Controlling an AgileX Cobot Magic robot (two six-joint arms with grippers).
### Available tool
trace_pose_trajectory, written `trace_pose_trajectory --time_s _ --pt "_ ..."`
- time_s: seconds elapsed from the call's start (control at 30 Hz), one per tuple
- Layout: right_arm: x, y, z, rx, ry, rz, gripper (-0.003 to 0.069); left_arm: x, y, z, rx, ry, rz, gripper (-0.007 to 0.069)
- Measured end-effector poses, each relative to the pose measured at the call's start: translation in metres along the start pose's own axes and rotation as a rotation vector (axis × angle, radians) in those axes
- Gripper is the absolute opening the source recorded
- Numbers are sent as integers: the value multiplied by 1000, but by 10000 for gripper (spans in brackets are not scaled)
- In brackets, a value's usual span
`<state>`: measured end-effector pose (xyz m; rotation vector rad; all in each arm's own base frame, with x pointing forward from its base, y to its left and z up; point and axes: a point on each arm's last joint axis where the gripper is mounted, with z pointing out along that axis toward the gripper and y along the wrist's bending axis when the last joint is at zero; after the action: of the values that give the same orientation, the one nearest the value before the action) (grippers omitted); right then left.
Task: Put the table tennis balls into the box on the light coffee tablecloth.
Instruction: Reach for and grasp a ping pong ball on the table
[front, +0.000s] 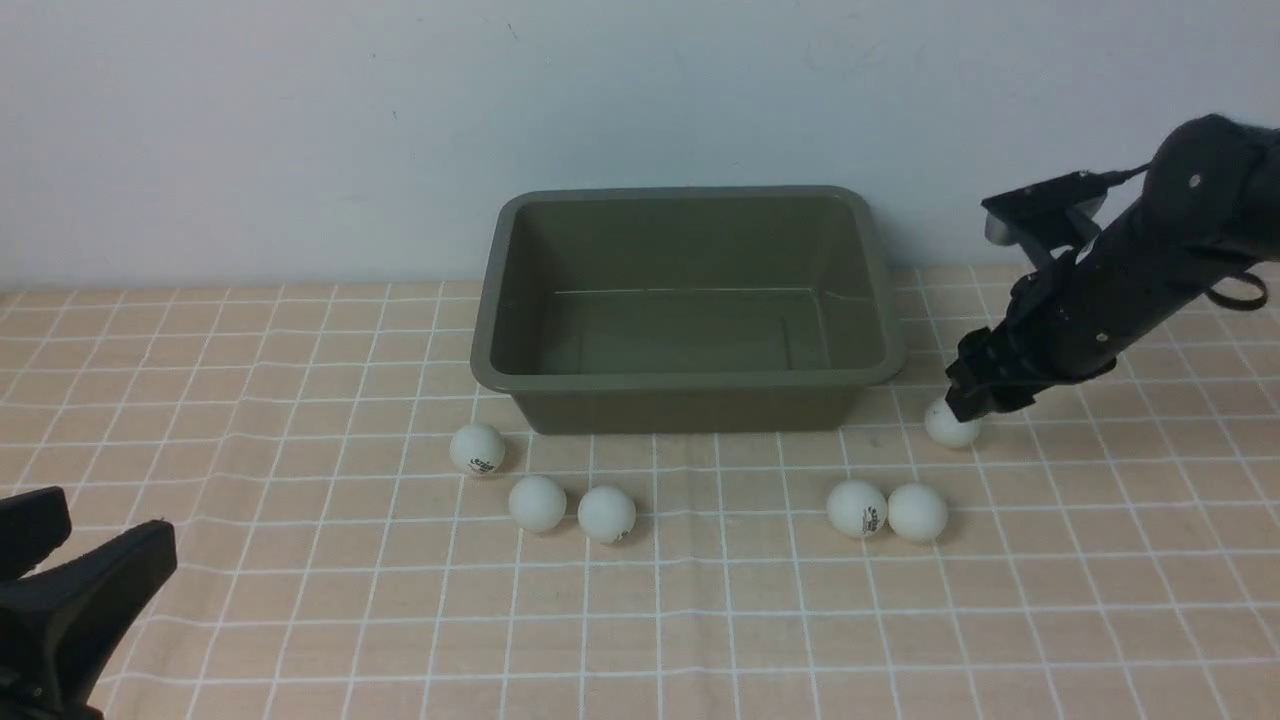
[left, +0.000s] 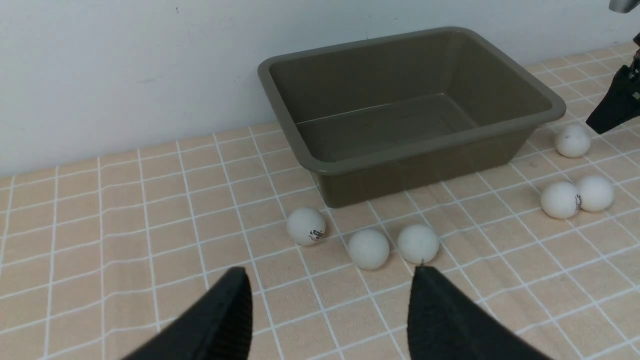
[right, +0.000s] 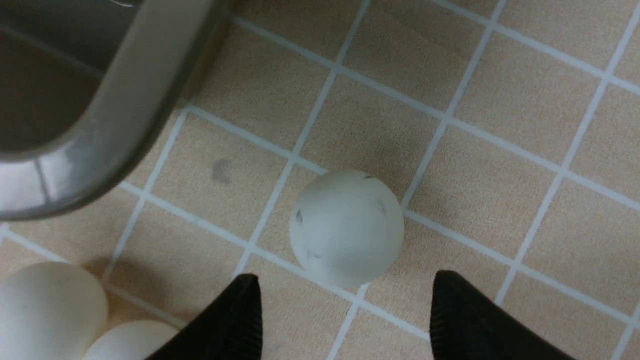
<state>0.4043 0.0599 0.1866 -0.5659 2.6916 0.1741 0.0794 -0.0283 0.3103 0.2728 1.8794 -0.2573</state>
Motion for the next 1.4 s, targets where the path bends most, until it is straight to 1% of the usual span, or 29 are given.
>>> trace_pose_trajectory --time_s 0.33,0.53,0.63,0.73,0.77,0.8,0.9,1.07,1.17,1.23,1.3,1.4 --pt "-2 -3 17 6 -31 -18 414 0 0 0 0 0 9 351" --pt "1 -3 38 -30 -14 -1 414 0 0 0 0 0 10 351" --pt "1 -3 42 -32 -20 7 414 0 0 0 1 2 10 351" --pt "0 -3 42 -29 -27 8 398 0 0 0 3 4 9 351" --pt "0 -4 42 -24 -29 3 370 0 0 0 4 5 9 351" --pt "0 -4 41 -19 -27 -4 361 1 0 0 4 6 8 351" --pt "1 -5 42 -8 -21 -18 362 1 0 0 4 6 8 351" --pt "-3 -11 24 38 -47 -10 362 1 0 0 5 8 7 351" --pt "-22 -14 -13 65 -152 4 362 1 -1 0 9 14 7 351" --pt "-36 -11 -36 44 -220 22 362 2 -1 0 16 24 7 351" --pt "-50 -3 -54 -22 -273 33 362 3 -2 0 18 28 6 351" --pt "-63 8 -64 -118 -318 10 362 3 -2 0 19 28 6 351"
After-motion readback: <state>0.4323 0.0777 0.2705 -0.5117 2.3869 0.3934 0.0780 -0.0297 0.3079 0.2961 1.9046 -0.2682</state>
